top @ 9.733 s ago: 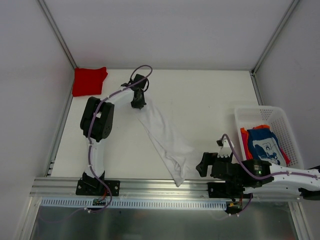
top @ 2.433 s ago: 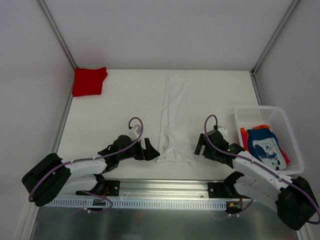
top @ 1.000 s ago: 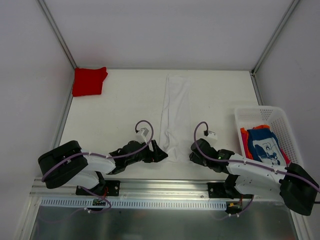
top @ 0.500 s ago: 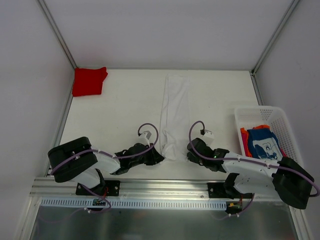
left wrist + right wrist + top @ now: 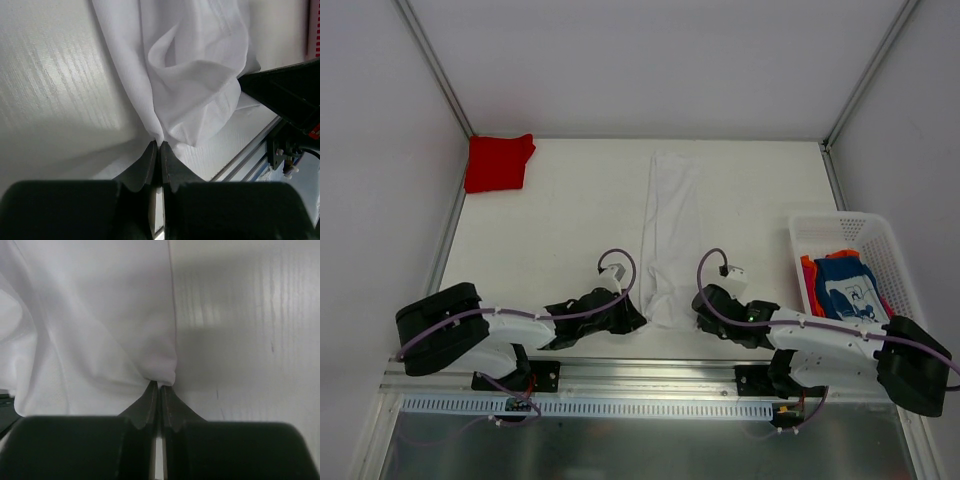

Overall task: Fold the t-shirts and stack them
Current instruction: Fold the tshirt

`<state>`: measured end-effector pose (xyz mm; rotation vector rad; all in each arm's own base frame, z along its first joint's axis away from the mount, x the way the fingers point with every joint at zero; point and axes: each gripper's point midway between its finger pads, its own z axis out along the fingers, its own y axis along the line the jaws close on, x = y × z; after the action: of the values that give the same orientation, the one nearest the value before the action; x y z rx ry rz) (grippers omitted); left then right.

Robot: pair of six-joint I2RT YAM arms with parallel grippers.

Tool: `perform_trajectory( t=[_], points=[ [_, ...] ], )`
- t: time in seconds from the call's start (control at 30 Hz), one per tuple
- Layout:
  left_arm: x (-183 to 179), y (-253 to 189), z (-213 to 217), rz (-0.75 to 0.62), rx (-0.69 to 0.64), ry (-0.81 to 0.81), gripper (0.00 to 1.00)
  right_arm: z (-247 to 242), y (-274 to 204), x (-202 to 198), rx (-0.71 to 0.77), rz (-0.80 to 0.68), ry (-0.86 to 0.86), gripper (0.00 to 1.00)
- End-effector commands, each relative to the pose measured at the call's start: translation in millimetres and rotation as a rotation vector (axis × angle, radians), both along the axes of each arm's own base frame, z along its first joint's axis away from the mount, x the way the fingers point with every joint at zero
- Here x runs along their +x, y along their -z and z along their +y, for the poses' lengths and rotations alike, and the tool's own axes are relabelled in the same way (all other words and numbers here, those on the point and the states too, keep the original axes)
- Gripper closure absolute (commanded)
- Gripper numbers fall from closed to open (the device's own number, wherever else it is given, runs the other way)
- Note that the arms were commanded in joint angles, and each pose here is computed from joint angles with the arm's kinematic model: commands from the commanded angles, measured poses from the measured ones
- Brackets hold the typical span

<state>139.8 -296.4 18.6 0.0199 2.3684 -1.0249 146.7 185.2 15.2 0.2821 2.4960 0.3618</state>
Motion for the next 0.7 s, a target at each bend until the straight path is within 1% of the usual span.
perform_trajectory(
  t=[0.0, 0.2, 0.37, 0.43, 0.5, 0.53, 0.67],
  points=[
    [3.5, -13.5, 7.5, -0.069, 0.082, -0.011, 1.00, -35.0, 0.9, -17.4, -0.136, 0.040, 0.016, 1.00],
    [0.9, -36.4, 10.6, -0.113, 0.093, -0.004, 1.00, -35.2, -19.5, -17.1, -0.120, 0.008, 0.011, 1.00],
    [-4.3, -58.4, 6.8, -0.134, 0.052, 0.005, 1.00, -28.4, -40.0, -17.5, -0.090, -0.023, -0.012, 0.99],
    [-4.4, -65.7, 6.8, -0.143, 0.046, 0.006, 1.00, -21.6, -56.1, -13.7, -0.059, -0.053, -0.021, 0.99],
    [-3.4, -70.8, 6.4, -0.146, 0.045, 0.004, 1.00, -21.0, -64.9, -11.7, -0.071, -0.069, -0.039, 1.00],
    [-2.1, -76.9, 4.3, -0.153, 0.037, 0.001, 1.00, -17.8, -77.7, -5.5, -0.064, -0.098, -0.032, 0.99],
    [2.4, -91.3, -1.9, -0.182, 0.035, 0.009, 1.00, -15.5, -100.5, 7.4, -0.119, -0.151, -0.040, 0.99]
  ],
)
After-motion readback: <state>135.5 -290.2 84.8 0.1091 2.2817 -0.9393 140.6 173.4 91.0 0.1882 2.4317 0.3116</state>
